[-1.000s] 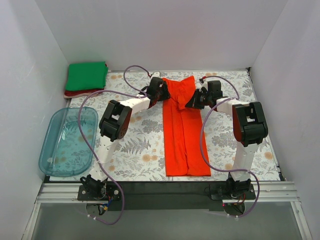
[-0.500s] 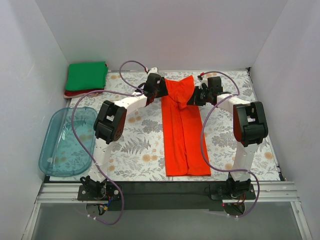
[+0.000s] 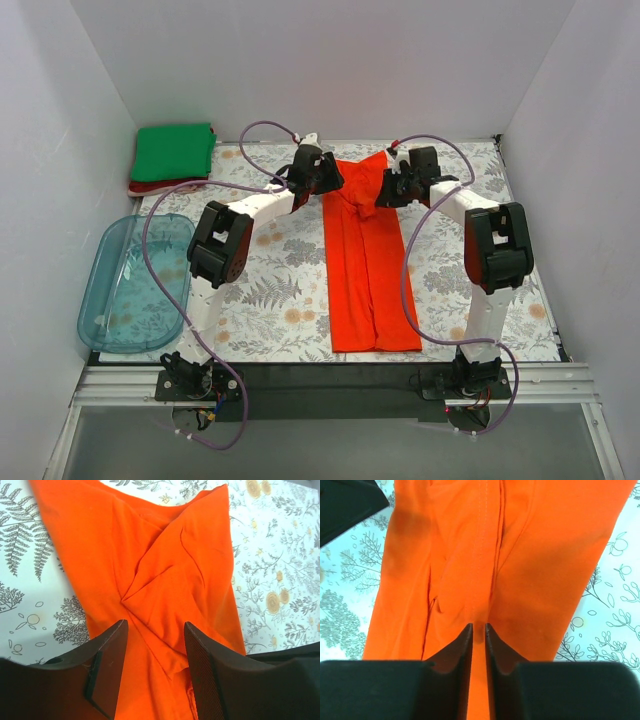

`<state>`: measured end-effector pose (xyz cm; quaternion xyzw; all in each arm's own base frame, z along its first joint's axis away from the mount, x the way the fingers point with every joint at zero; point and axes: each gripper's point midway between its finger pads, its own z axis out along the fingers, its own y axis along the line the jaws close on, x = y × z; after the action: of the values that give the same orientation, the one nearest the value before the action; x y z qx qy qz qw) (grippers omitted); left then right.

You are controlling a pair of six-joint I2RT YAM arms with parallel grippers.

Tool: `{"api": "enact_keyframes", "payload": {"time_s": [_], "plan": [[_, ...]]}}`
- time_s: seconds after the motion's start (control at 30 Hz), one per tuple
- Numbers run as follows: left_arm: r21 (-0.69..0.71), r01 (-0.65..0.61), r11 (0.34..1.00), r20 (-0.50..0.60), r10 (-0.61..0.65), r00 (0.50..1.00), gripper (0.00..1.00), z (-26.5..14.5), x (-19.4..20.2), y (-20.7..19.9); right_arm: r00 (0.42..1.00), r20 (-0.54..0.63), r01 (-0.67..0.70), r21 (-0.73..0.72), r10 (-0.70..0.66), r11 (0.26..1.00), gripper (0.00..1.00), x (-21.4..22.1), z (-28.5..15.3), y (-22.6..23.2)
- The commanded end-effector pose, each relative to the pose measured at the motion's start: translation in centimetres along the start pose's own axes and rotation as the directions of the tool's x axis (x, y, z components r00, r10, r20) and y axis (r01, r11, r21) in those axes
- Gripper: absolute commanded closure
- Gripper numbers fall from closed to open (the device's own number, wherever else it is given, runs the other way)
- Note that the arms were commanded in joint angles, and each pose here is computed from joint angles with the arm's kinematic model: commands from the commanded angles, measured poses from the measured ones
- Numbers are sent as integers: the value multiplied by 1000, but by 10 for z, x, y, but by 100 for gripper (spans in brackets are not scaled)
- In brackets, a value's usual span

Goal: Fold and stack the t-shirts
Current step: Fold the tshirt

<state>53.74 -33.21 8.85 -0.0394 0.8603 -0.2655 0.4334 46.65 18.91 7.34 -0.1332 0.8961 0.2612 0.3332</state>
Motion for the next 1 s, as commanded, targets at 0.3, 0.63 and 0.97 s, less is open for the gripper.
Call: {"api": "enact_keyframes", "payload": {"time_s": [0.3, 0.63, 0.97], "plan": [[133, 29, 991, 56, -37, 998, 62, 8, -21, -33, 938, 63, 320, 230, -342, 919, 72, -23, -22, 43], [178, 7, 984, 50, -16, 999, 67, 23, -9, -34, 872, -17, 468, 322, -489, 823, 65, -10, 0, 55], [200, 20, 980, 35, -28, 999, 68, 32, 1, -32, 856, -98, 507, 353, -507, 787, 65, 11, 19, 45]]}}
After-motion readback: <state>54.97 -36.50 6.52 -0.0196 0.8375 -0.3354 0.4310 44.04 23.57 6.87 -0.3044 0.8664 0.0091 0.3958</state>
